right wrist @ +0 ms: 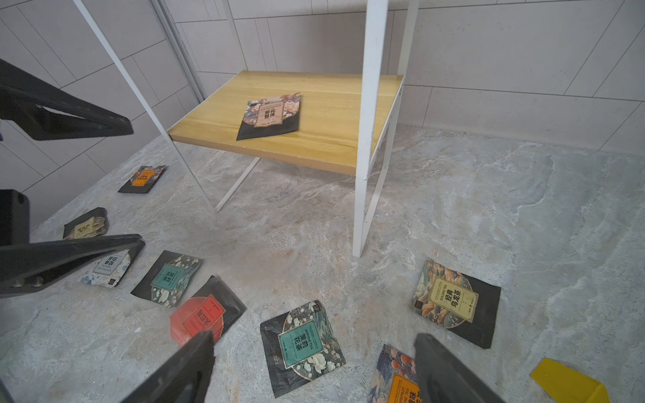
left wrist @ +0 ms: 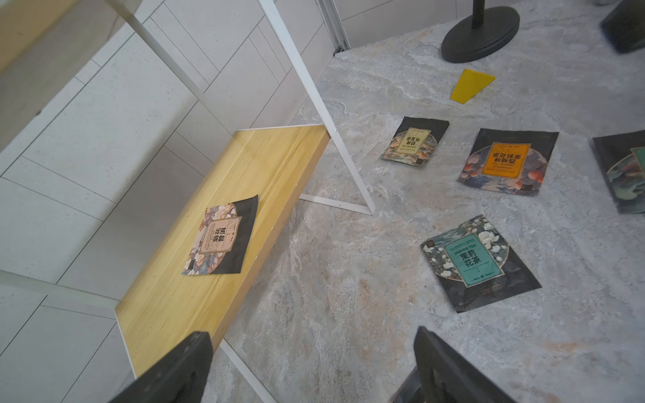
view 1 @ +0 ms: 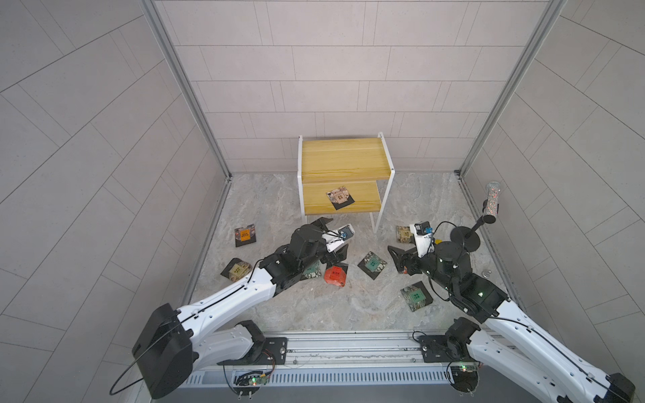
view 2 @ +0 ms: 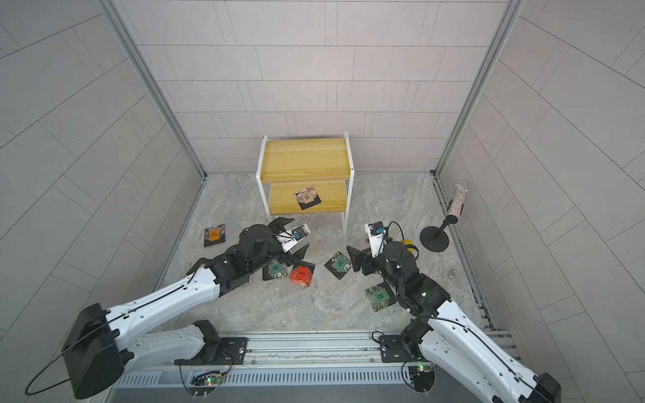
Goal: Remove the tea bags from the shelf
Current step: Pick up the tea bag from the shelf.
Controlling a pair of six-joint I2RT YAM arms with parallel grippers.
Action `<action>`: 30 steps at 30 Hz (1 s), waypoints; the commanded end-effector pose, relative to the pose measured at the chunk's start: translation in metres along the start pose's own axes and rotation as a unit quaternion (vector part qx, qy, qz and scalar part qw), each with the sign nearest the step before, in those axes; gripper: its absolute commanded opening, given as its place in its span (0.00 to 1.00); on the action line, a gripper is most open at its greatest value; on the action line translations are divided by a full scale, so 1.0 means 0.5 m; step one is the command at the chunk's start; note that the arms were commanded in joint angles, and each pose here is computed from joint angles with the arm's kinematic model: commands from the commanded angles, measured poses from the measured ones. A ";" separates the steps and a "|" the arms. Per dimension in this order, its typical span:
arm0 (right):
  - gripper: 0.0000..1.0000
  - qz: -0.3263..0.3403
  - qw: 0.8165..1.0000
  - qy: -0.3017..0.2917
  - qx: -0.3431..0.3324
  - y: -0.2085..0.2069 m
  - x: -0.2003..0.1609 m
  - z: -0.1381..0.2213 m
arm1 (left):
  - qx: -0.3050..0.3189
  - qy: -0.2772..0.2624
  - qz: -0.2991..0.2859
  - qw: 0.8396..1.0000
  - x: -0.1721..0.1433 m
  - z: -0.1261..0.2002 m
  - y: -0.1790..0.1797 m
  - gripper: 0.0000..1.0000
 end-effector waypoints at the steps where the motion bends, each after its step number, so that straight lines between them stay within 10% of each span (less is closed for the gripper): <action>1: 0.93 -0.006 1.000 -0.003 0.000 -0.003 -0.001 0.005 | 0.026 -0.020 -0.013 0.999 0.030 -0.016 0.040 0.98; 30: 0.93 -0.004 1.000 0.019 0.021 0.006 -0.007 -0.005 | 0.022 0.014 0.007 1.000 -0.029 -0.203 0.114 0.98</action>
Point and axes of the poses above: each gripper's point midway between its finger pads, its own z axis back along the fingers, its own y axis along the line the jaws close on, x = y × z, the point moved 6 cm from there along z, back along the fingers, and after that the axes turned 14 degrees about -z, right-handed, at the moved point
